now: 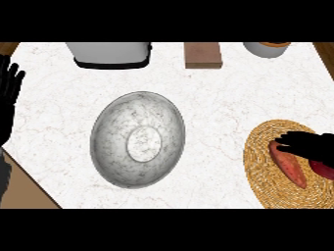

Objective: Pick the sweet potato from the placemat and place it in the bowl

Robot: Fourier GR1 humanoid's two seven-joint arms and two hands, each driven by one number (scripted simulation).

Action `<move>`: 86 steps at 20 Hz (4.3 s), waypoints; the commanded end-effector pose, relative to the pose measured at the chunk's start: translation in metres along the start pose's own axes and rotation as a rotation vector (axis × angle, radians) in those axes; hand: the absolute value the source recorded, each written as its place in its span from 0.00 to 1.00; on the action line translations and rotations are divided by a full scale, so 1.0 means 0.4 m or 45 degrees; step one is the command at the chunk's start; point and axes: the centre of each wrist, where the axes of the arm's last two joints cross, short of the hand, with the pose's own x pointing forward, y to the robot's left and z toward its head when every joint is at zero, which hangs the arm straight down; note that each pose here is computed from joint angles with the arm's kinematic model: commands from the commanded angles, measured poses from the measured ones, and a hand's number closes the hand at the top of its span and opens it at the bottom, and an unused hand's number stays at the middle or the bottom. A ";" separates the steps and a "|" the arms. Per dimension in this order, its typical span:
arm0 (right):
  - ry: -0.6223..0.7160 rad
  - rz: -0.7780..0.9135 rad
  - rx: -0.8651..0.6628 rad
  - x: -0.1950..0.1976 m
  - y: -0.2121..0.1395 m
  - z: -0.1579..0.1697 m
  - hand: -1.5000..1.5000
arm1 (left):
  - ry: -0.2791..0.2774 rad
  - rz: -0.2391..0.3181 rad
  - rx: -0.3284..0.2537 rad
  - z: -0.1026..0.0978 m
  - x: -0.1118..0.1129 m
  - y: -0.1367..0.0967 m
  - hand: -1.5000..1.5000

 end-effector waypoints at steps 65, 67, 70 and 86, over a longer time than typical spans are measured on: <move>0.644 -0.216 -1.123 0.524 -0.146 0.206 1.00 | 0.031 -0.006 0.017 0.033 -0.034 0.006 0.50; 0.587 -0.293 -1.133 0.533 -0.164 0.195 1.00 | 0.011 -0.004 0.029 0.017 -0.018 -0.018 0.50; 0.565 -0.342 -1.134 0.559 -0.207 0.162 1.00 | -0.006 -0.016 -0.012 0.015 0.003 0.013 0.50; 0.552 -0.405 -0.854 0.742 -0.418 -0.243 1.00 | -0.017 -0.001 -0.013 -0.022 0.030 0.002 0.50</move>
